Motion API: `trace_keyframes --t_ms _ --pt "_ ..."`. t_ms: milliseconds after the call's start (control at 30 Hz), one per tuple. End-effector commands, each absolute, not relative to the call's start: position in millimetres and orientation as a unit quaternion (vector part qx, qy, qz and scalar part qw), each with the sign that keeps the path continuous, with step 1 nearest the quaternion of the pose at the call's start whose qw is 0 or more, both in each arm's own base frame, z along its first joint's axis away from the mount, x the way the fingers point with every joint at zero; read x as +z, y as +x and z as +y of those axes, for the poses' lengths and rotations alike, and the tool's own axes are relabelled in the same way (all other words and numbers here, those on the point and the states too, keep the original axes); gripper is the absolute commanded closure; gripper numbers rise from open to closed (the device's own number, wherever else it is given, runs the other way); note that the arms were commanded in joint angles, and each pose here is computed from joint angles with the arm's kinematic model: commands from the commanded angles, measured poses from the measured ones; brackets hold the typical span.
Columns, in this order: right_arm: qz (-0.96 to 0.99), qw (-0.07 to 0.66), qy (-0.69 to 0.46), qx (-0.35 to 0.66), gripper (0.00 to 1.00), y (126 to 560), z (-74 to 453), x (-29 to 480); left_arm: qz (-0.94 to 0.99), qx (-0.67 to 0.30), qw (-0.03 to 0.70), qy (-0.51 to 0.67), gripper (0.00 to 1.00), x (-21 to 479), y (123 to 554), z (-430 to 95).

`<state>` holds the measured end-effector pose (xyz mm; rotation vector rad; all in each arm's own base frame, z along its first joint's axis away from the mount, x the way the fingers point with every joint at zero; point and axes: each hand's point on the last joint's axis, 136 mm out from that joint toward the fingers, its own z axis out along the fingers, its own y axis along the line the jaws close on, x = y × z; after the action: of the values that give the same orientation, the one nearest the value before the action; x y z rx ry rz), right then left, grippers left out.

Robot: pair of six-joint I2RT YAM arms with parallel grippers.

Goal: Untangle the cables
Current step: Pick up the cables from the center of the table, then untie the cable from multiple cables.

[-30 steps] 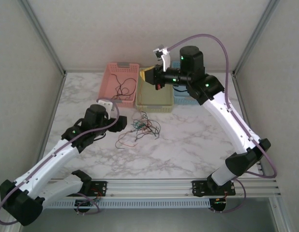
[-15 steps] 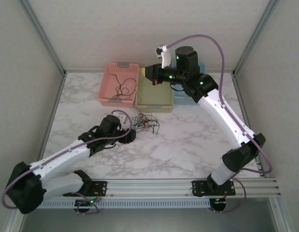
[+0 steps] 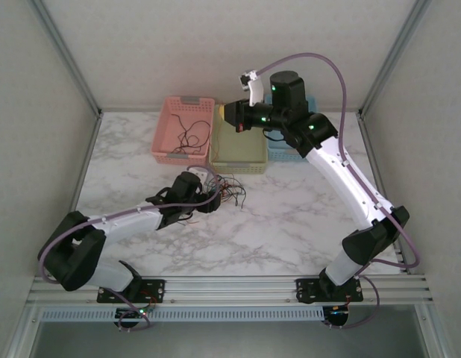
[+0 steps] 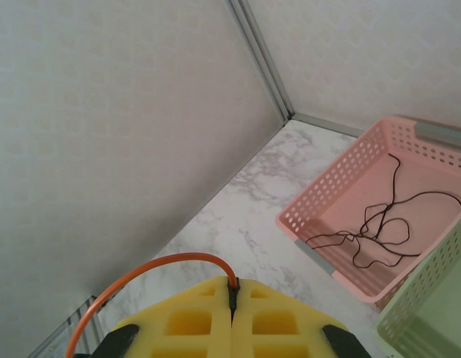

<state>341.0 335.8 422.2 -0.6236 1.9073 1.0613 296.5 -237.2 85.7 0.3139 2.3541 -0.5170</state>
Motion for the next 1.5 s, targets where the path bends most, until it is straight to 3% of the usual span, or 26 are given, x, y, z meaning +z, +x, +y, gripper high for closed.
trace_keyframes --t_ms 0,333,433,533,800,967,1167,1467 --pt "0.752 0.433 -0.259 0.424 1.00 338 336 434 0.894 -0.211 0.378 0.113 0.34 107 316 -245" --pt "0.753 0.432 -0.261 0.423 1.00 336 334 433 0.895 -0.236 0.364 0.102 0.48 103 332 -246" --pt "0.752 0.434 -0.263 0.421 1.00 336 333 434 0.895 -0.241 0.359 0.109 0.56 102 330 -248" --pt "0.752 0.437 -0.263 0.418 1.00 336 332 435 0.897 -0.243 0.352 0.111 0.71 101 327 -246" --pt "0.755 0.481 -0.233 0.380 1.00 348 312 446 0.887 -0.258 0.362 0.124 0.86 114 306 -237" --pt "0.764 0.544 -0.138 0.318 1.00 380 253 472 0.887 -0.232 0.385 0.108 1.00 132 290 -210" --pt "0.751 0.630 0.005 0.201 1.00 403 148 506 0.914 -0.132 0.382 0.024 1.00 143 278 -148" --pt "0.712 0.693 0.109 -0.023 1.00 377 44 540 0.890 -0.052 0.429 -0.148 1.00 190 269 -45"
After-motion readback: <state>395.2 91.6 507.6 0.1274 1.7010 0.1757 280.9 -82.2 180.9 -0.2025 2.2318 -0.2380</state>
